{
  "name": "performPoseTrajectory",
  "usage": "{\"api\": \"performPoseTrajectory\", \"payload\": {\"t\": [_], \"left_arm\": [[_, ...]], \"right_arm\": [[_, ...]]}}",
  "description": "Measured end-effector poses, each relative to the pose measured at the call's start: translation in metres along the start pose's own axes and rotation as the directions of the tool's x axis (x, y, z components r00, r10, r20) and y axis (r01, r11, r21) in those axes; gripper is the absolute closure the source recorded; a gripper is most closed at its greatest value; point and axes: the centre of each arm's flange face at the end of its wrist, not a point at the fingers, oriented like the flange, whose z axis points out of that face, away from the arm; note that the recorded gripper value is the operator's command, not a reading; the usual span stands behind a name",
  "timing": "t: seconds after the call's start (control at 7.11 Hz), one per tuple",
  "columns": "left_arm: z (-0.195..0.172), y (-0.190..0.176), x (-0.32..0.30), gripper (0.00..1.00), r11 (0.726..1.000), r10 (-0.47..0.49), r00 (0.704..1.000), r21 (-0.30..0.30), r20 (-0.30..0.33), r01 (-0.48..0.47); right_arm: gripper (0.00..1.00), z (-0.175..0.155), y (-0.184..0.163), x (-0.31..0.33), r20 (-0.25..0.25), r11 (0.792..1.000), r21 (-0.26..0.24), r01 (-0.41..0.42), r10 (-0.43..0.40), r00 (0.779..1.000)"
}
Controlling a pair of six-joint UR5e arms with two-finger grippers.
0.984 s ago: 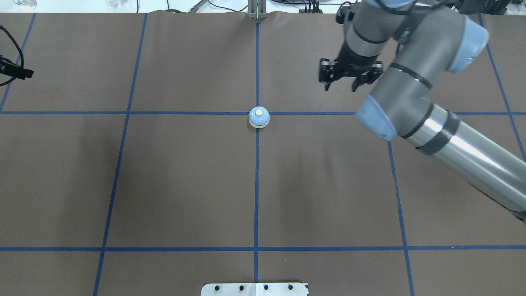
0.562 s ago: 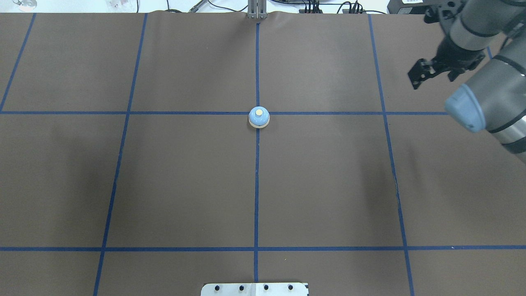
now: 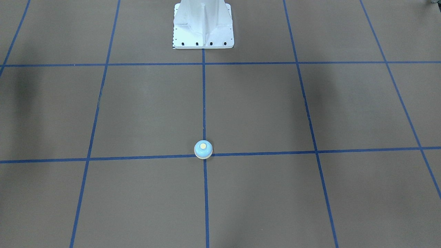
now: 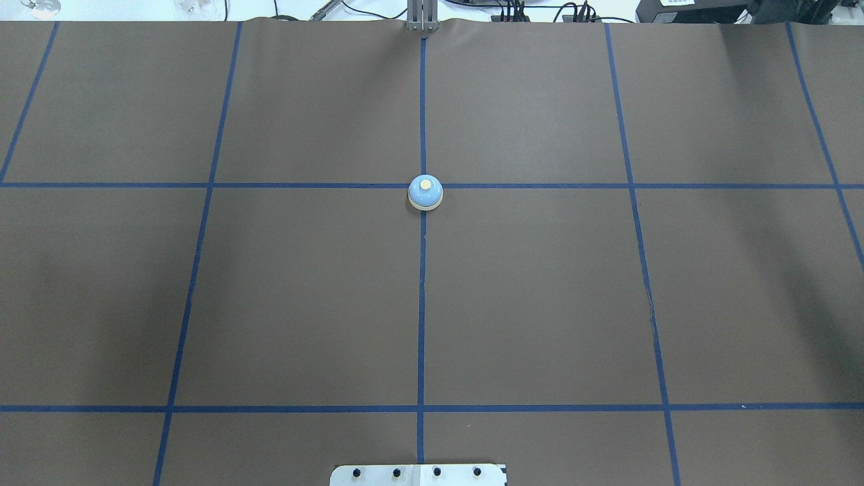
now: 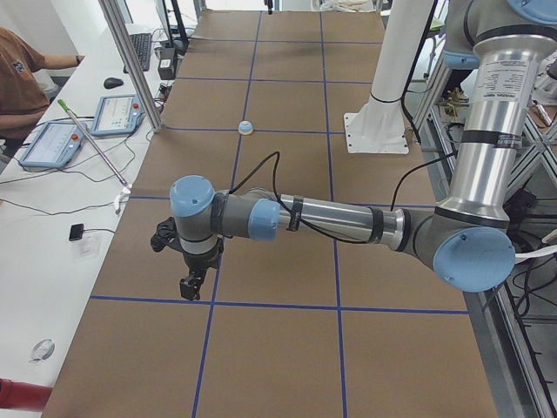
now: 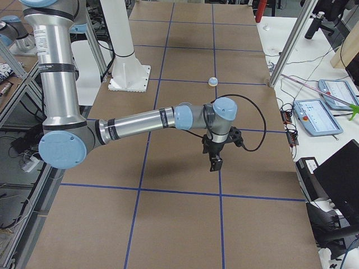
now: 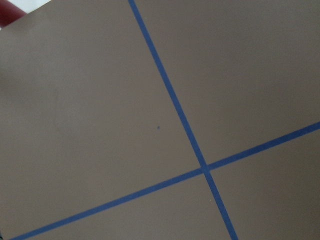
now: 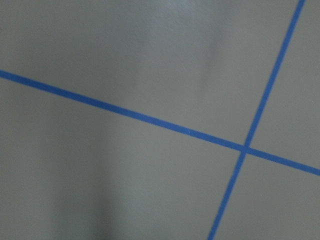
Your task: Place and press bell with both arms
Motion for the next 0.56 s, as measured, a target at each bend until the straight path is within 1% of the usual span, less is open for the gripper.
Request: {"api": "performPoseTrajectory", "payload": {"t": [0.14,0.42,0.56], "left_arm": [[-0.002,0.014,0.001,0.0,1.0,-0.015,1.0,-0.01,-0.006,0.015],[0.004,0.03,0.0,0.0,0.999,-0.03,0.999,-0.025,-0.015,0.03],[0.01,0.04,-0.002,0.0,0.998,-0.042,0.999,-0.036,-0.019,0.042]], "right_arm": [[0.0,0.01,0.028,0.028,0.02,0.999,-0.016,-0.03,0.03,0.999],[0.0,0.024,0.053,0.059,0.044,0.995,-0.036,-0.088,0.09,0.995],[0.0,0.026,0.06,0.065,0.067,0.993,-0.031,-0.112,0.114,0.991]]}}
